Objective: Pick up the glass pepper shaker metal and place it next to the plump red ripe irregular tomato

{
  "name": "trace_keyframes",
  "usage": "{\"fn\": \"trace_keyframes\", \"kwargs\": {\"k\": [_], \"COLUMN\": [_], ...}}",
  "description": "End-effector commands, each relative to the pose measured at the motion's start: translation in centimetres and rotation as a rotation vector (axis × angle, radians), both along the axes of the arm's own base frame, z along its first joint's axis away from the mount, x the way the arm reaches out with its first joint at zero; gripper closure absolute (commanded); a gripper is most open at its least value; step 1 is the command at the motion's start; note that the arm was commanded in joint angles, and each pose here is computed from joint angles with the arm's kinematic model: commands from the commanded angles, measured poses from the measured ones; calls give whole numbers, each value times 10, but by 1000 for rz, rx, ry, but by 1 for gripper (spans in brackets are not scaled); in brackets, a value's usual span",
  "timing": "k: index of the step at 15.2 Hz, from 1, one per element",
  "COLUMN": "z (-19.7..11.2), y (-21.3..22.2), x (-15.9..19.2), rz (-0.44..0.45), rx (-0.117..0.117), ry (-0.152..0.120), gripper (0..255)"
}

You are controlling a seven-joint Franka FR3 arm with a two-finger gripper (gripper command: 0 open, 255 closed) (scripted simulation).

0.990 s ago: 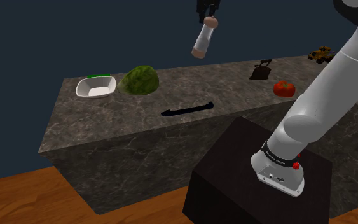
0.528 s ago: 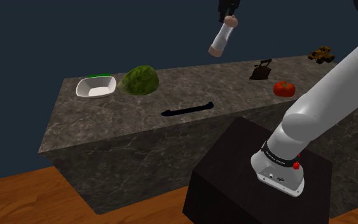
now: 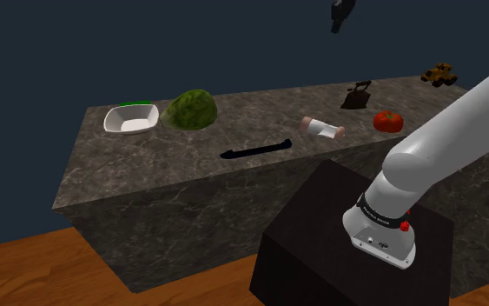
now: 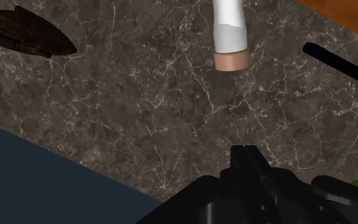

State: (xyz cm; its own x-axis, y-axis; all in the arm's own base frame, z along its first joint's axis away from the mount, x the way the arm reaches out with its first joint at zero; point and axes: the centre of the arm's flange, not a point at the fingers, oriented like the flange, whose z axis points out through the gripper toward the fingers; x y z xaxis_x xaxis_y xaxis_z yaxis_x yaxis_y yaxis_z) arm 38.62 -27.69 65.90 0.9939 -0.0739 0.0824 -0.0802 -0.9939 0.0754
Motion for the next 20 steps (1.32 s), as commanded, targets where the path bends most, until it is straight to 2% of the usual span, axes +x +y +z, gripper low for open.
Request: {"fn": "trace_keyframes", "kwargs": {"k": [1,2,20], "z": [0,0,-229], "y": [0,0,43], "x": [0,0,-59], "rz": [0,0,65], "rx": [0,0,-90], "ry": [0,0,15], "gripper": [255,0,0]}}
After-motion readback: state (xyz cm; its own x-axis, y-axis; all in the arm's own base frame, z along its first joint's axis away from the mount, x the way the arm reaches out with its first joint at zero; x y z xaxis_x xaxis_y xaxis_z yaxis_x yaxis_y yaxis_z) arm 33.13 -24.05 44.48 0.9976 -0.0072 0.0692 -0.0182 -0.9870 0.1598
